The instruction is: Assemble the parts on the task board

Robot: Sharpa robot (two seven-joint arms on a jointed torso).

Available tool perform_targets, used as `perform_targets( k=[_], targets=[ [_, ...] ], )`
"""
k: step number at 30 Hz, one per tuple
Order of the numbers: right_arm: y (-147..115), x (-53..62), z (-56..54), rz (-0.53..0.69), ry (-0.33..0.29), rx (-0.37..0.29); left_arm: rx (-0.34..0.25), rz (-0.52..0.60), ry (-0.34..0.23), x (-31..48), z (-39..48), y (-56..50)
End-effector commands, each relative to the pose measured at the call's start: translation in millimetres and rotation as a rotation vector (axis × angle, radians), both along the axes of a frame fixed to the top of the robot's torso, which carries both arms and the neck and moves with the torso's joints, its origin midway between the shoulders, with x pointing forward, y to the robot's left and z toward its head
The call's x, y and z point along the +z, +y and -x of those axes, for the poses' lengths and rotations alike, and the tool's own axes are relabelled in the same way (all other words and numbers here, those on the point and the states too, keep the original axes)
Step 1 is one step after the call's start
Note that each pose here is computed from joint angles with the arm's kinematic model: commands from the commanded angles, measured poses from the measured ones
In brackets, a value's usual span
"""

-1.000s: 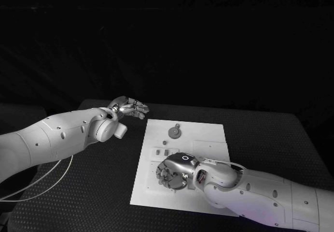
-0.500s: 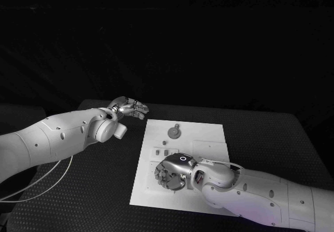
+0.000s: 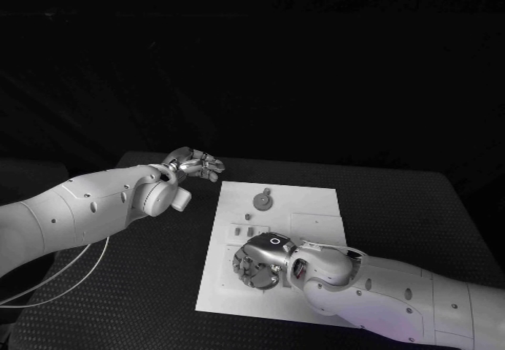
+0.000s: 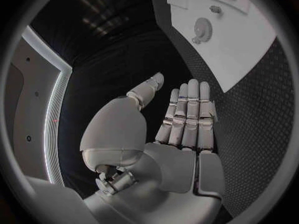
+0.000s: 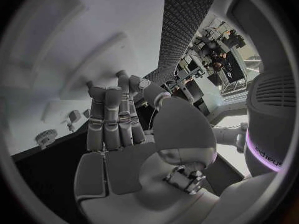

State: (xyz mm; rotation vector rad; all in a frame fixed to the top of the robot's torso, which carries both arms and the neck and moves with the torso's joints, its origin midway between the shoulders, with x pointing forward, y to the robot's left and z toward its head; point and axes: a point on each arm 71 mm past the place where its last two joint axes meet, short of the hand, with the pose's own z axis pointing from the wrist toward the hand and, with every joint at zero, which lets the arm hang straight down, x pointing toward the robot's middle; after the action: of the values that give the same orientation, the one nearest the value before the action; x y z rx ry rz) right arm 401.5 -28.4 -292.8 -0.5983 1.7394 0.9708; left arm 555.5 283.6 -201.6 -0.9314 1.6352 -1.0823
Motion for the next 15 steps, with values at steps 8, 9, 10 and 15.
perform_targets(
  k=[8,9,10,15],
  targets=[
    [-6.4,-5.9,-2.0,0.007,0.026,-0.028,-0.011,0.011,-0.005,1.9,0.0,-0.4],
    [-6.3,-5.6,-2.1,0.003,0.023,-0.03,-0.011,0.011,-0.005,1.9,0.1,-0.5],
    [-6.3,-5.5,-1.9,0.003,0.024,-0.029,-0.012,0.011,-0.005,1.9,0.1,-0.6],
    [-7.1,-3.8,-2.0,-0.015,0.014,-0.036,-0.012,0.012,-0.005,1.9,0.0,-0.8]
  ],
)
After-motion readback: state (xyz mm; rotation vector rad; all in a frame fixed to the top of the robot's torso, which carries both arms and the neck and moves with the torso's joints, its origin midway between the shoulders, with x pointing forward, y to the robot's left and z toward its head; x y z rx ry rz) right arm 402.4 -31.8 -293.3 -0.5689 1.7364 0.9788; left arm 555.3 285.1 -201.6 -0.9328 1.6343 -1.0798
